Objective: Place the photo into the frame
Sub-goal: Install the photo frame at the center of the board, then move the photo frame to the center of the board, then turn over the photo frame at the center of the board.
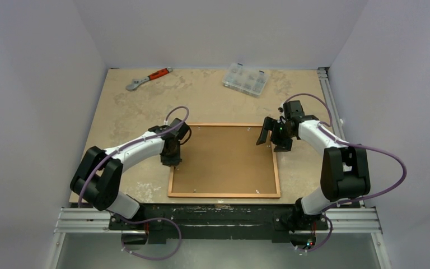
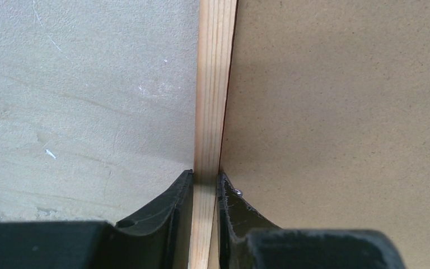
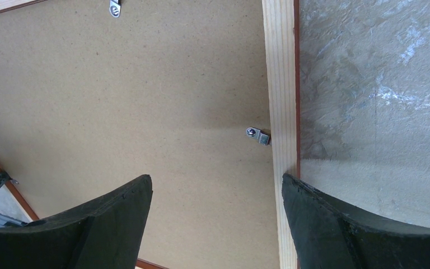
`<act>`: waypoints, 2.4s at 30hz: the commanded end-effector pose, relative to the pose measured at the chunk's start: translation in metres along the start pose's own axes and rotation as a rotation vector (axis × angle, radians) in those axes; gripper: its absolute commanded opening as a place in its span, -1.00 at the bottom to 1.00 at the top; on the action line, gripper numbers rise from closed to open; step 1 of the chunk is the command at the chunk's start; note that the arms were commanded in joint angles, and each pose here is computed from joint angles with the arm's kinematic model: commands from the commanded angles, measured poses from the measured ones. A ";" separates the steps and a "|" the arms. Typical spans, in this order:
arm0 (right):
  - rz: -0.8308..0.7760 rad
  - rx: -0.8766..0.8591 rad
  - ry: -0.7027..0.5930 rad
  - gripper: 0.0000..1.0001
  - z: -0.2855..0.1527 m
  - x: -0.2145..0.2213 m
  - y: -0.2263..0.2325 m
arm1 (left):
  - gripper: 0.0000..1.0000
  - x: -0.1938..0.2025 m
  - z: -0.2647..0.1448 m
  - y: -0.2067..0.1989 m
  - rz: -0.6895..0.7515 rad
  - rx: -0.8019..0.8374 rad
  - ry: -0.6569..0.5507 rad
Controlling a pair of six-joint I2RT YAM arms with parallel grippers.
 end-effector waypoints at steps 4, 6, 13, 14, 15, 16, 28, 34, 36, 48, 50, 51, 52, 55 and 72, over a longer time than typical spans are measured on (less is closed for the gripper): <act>-0.006 0.037 0.041 0.70 0.001 0.014 -0.012 | -0.90 -0.015 -0.009 -0.024 -0.116 0.242 -0.095; -0.006 0.040 0.040 0.70 -0.001 0.016 -0.013 | -0.66 -0.018 -0.013 -0.023 -0.152 0.287 -0.112; 0.008 0.090 0.046 0.71 -0.003 0.032 -0.027 | 0.18 -0.017 -0.026 -0.018 -0.232 0.414 -0.116; 0.014 0.092 0.051 0.71 -0.002 0.036 -0.029 | 0.21 -0.017 -0.027 -0.019 -0.236 0.424 -0.113; 0.016 0.087 0.061 0.71 0.000 0.039 -0.030 | 0.24 -0.018 -0.027 -0.020 -0.238 0.435 -0.110; 0.018 0.087 0.069 0.71 0.001 0.042 -0.031 | 0.26 -0.018 -0.027 -0.021 -0.242 0.442 -0.108; -0.058 0.028 0.123 0.69 0.027 0.061 0.023 | 0.33 -0.045 -0.018 -0.019 -0.273 0.475 -0.108; -0.087 0.007 0.096 0.69 0.026 0.045 0.050 | 0.35 -0.065 -0.029 0.010 -0.236 0.296 -0.143; -0.106 0.020 0.068 0.71 0.017 0.042 0.049 | 0.35 -0.065 -0.041 0.021 -0.228 0.251 -0.173; -0.111 0.249 0.015 0.65 -0.014 0.074 -0.016 | 0.40 -0.019 -0.120 -0.005 -0.109 0.484 -0.401; -0.099 0.258 0.026 0.63 -0.012 0.081 -0.022 | 0.41 -0.011 -0.131 -0.020 -0.070 0.549 -0.414; -0.096 0.256 0.039 0.61 -0.010 0.085 -0.024 | 0.41 -0.007 -0.135 -0.028 -0.047 0.585 -0.419; -0.094 0.260 0.046 0.59 -0.008 0.087 -0.027 | 0.42 -0.005 -0.140 -0.036 -0.032 0.615 -0.431; -0.088 0.227 0.086 0.37 -0.004 0.098 -0.026 | 0.56 0.004 -0.149 -0.053 0.031 0.662 -0.441; -0.110 0.087 0.113 -1.00 -0.016 0.090 0.009 | 0.88 0.055 -0.155 -0.161 0.540 0.521 -0.506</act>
Point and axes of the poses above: each gripper's point midway between its finger pads, its own z axis out along the fingers, its own y axis along the line the jaws close on, x = y × z, the point moved 2 cm from there along -z, back along the fingers, and after that the axes turned 4 degrees about z, right-handed, at the moved point
